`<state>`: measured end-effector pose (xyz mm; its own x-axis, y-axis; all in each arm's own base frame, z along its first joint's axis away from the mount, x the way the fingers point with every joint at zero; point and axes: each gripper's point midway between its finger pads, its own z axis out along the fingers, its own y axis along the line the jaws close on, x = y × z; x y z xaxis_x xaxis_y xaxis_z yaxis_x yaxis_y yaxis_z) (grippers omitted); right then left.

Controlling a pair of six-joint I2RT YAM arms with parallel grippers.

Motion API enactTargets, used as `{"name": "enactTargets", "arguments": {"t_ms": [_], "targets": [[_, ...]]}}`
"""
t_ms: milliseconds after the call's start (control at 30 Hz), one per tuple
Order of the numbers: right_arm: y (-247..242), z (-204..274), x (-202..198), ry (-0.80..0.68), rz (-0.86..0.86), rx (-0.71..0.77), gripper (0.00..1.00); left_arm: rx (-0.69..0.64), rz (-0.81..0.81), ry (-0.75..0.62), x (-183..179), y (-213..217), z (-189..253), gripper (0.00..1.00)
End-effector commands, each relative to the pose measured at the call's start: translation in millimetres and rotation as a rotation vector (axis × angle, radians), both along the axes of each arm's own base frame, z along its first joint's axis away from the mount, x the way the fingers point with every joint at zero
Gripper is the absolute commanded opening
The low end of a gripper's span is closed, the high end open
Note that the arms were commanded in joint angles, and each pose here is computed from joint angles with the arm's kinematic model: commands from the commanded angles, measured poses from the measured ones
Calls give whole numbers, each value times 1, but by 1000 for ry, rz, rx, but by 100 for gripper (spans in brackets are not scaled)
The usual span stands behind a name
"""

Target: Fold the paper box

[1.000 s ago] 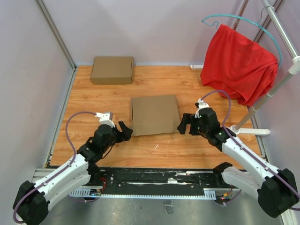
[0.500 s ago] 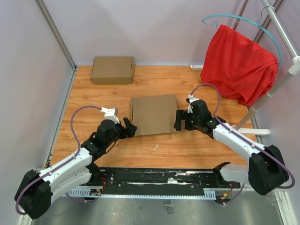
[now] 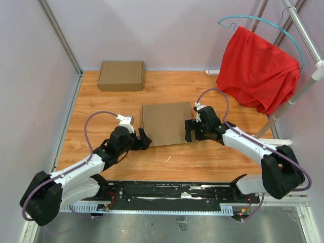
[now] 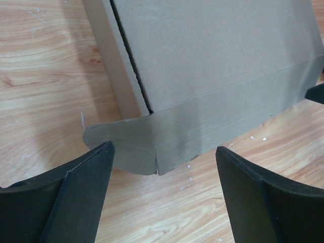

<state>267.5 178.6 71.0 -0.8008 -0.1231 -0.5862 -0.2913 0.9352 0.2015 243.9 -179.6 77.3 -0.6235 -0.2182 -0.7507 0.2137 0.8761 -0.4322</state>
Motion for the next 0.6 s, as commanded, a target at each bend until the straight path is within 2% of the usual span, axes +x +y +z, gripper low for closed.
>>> {"name": "enactTargets", "arguments": {"t_ms": [0, 333, 567], "targets": [[9, -1, -3, 8, 49, -31, 99, -49, -69, -46, 4, -17, 19, 87], [37, 16, -13, -12, 142, 0, 99, -115, -149, -38, -4, -33, 25, 86], [9, 15, -2, -46, 43, -136, 98, 25, -12, -24, 5, -1, 9, 87]]}}
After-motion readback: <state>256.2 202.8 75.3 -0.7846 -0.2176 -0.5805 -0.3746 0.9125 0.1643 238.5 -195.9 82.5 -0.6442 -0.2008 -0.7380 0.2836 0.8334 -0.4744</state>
